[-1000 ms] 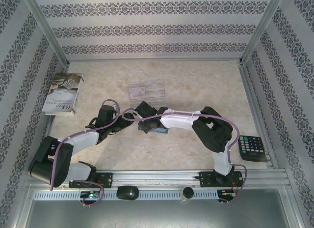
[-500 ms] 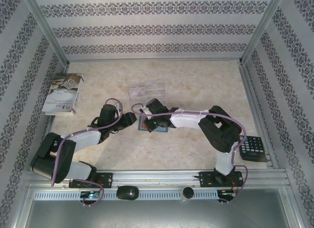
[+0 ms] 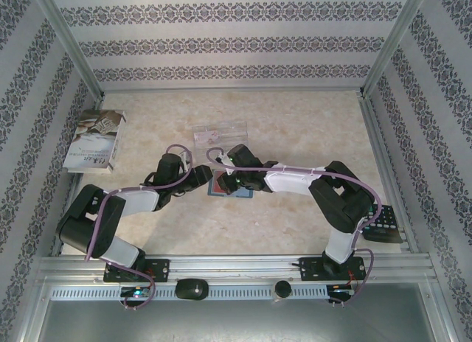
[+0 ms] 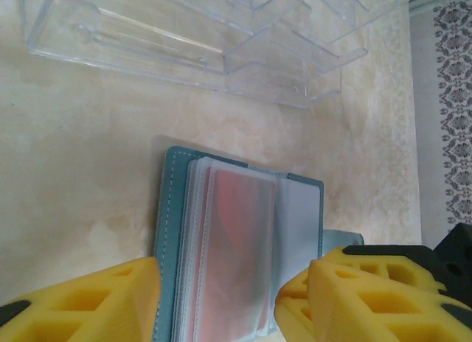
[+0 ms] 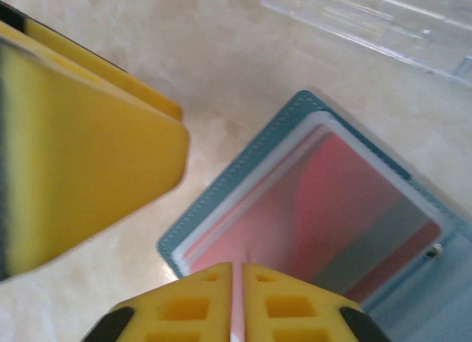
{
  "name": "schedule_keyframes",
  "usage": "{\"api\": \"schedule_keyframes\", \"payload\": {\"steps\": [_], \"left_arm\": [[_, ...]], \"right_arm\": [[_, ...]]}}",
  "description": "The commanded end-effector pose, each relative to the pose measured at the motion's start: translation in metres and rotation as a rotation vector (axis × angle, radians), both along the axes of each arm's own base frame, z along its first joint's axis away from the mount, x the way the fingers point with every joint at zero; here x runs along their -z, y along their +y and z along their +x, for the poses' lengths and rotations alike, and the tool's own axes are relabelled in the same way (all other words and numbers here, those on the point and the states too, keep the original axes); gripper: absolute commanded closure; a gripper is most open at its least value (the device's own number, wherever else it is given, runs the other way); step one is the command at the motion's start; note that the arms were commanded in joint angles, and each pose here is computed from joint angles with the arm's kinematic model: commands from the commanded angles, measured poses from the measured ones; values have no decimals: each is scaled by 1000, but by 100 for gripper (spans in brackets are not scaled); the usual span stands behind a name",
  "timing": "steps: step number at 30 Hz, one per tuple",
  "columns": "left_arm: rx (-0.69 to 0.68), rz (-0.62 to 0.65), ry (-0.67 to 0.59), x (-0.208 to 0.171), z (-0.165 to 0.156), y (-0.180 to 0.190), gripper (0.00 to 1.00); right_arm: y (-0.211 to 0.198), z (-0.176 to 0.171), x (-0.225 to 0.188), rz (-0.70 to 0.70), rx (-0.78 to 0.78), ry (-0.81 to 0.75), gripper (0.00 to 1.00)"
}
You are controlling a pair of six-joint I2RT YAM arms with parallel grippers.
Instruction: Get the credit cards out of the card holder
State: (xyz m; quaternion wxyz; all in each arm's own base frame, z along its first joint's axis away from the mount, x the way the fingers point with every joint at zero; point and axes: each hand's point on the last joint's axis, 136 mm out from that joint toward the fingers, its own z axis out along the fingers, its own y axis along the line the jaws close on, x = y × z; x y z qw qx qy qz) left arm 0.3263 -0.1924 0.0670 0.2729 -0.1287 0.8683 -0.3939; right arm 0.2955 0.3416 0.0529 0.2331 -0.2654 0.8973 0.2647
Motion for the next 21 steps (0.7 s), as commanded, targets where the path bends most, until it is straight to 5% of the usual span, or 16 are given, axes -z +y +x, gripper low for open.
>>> {"api": "schedule_keyframes", "payload": {"steps": [1, 21], "left_arm": [[-9, 16, -66, -21, 10, -1, 39], [-7, 34, -53, -15, 3, 2, 37]], "right_arm": [[-21, 18, -1, -54, 146, 28, 70], [-19, 17, 35, -410, 62, -84, 62]]}}
